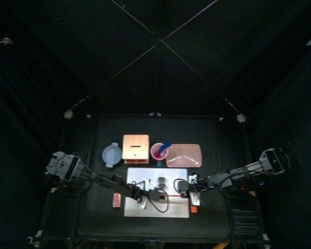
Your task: Cut sushi roll
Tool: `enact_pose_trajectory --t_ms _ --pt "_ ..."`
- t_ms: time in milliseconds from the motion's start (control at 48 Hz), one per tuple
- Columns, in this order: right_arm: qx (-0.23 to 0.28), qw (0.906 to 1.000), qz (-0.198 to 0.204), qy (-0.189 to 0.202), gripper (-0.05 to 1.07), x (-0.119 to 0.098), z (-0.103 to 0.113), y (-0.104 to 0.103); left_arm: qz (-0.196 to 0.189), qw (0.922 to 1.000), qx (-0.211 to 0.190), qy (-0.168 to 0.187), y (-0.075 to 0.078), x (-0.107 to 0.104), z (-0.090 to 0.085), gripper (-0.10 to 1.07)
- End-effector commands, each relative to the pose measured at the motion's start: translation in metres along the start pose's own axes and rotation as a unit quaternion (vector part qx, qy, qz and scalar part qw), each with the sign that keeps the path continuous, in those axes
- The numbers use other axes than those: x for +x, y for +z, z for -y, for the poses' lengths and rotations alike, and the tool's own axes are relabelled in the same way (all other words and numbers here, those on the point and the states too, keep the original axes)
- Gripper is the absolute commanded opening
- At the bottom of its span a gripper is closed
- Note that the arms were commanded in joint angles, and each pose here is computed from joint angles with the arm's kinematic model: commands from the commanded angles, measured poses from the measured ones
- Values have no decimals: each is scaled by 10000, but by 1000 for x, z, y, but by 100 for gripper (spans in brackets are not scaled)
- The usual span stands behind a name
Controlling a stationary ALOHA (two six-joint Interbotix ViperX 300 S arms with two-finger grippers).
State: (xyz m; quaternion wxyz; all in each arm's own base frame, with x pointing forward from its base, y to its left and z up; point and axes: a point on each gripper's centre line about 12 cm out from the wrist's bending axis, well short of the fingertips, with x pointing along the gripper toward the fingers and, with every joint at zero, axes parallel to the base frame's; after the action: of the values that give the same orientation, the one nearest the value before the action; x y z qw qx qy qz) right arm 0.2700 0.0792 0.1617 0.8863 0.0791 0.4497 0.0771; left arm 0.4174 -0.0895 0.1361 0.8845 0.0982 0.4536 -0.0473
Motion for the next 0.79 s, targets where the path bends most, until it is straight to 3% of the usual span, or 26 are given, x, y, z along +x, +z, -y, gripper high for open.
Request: enact_pose_trajectory --t_ms 0,375,625,771 --pt "-47 9998 163 65 29 -4 -5 10 94 9999 37 74 8 -8 -5 35" --pt "17 10000 -13 42 29 10 -5 5 -83 9999 36 62 0 5 -3 35" --pt "88 9992 -391 -32 29 32 -3 -12 -476 9989 -17 -9 -22 29 6 35" --pt "140 9986 -512 22 29 39 -10 -15 -594 9981 -121 -97 -27 33 14 35"
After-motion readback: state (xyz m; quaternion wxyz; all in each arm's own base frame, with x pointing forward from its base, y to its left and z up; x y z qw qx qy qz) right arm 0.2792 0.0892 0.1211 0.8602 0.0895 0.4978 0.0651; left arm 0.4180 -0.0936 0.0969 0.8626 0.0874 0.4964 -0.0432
